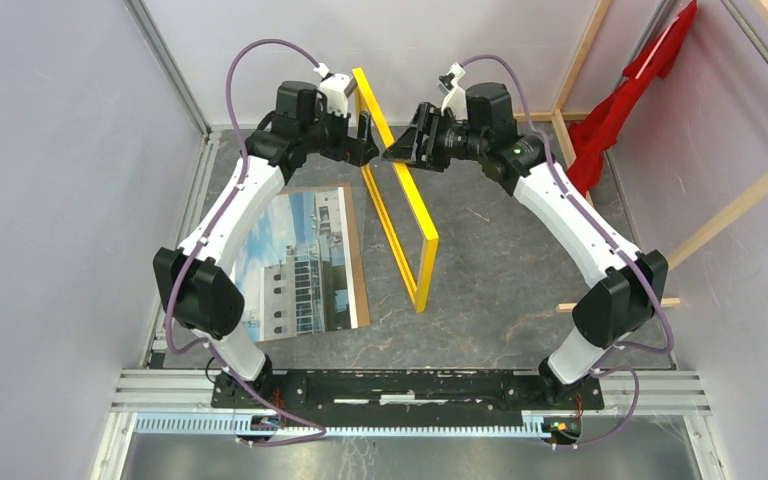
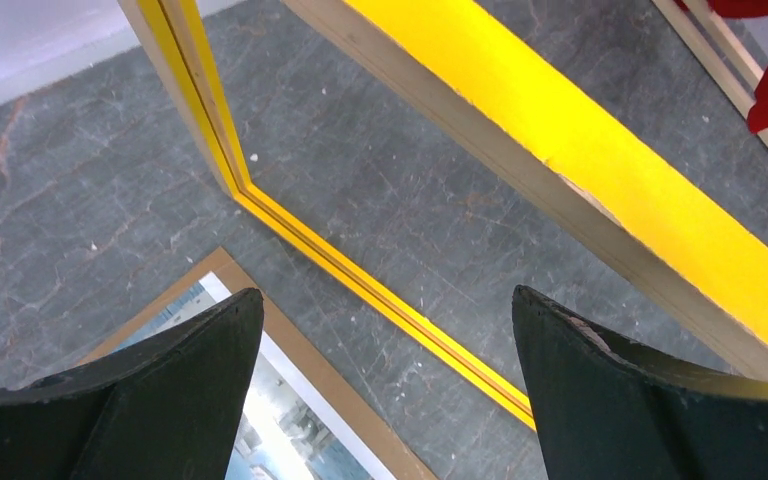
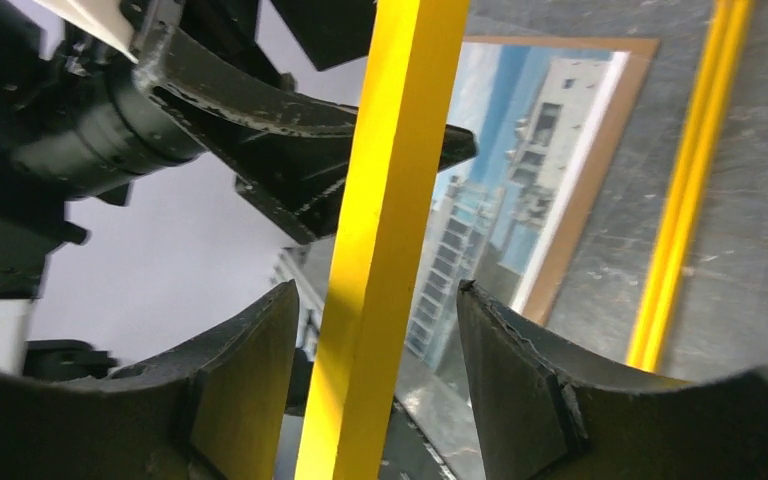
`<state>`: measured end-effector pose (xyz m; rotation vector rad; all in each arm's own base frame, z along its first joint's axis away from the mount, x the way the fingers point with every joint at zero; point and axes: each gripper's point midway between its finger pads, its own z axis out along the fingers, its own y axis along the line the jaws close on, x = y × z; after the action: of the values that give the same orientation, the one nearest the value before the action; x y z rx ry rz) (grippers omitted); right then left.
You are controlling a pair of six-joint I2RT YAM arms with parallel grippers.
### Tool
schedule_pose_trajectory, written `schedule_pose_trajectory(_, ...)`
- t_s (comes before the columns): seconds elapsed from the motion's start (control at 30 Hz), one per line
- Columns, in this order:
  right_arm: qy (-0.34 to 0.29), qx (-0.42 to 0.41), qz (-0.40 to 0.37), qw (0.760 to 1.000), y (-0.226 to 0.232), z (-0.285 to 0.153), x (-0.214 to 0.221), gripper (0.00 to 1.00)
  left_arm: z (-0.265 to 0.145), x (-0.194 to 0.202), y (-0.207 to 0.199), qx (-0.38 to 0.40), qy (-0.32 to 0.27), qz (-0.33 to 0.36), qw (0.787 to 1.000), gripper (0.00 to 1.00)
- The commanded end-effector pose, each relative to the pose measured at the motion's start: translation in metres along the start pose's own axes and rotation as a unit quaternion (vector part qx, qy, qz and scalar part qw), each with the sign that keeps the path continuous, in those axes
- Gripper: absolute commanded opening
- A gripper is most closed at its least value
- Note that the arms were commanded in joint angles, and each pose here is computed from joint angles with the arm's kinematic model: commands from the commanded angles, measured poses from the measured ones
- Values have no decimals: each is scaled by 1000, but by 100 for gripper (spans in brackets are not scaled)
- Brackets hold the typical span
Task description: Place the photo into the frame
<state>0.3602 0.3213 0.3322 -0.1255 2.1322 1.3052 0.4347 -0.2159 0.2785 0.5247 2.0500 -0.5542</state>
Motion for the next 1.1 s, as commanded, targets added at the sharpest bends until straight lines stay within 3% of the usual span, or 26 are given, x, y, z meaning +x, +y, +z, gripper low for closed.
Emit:
schedule_pose_trajectory(0.0, -3, 58, -74, 996, -13, -11, -13, 65, 1, -28, -6, -3, -30, 1, 1000, 100)
schedule_pose_trajectory(0.4, -31, 204, -161, 965, -67, -46, -35, 35, 3, 18, 8, -33, 31, 14, 999, 100)
schedule_pose_trajectory(0.67, -43, 378, -205, 902, -129, -99, -38, 16, -5, 69, 27, -71, 91, 46, 992, 100)
schedule_pose_trajectory(0.87, -42, 435, -194, 878, -165, -118, -18, 14, -6, 106, 45, -105, 129, 69, 984, 100)
schedule_pose_trajectory(1.07, 0, 475, -183, 861, -212, -124, 27, 14, -6, 134, 52, -108, 158, 86, 978, 100)
